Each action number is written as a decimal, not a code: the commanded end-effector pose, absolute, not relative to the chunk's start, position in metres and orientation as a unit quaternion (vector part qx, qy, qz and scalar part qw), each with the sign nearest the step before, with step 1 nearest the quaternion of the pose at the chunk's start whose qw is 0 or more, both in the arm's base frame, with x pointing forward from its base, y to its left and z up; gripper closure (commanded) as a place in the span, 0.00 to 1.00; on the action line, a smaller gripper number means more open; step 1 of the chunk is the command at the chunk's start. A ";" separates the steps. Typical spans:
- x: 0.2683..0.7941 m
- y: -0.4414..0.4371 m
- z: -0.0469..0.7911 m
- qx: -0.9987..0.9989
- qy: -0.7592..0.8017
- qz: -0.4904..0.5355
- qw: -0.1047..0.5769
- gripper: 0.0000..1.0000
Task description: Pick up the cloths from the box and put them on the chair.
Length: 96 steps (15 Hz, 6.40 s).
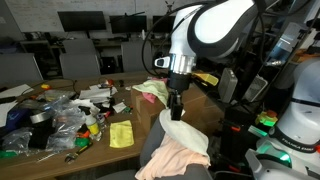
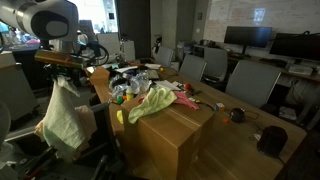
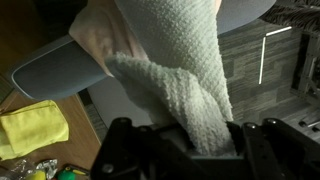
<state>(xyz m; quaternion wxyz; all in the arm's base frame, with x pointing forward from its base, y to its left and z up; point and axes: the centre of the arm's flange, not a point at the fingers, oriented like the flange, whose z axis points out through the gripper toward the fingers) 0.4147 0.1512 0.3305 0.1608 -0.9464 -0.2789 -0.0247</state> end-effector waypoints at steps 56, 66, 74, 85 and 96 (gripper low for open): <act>0.672 -0.107 0.300 -0.993 0.065 -0.097 -0.015 0.00; 0.711 -0.155 0.248 -0.996 0.088 -0.018 0.017 0.00; 0.722 -0.171 0.227 -0.992 0.057 0.032 0.105 0.00; 0.718 -0.152 0.183 -0.984 0.038 0.097 0.141 0.00; 0.725 -0.169 0.175 -0.993 0.092 0.008 0.068 0.00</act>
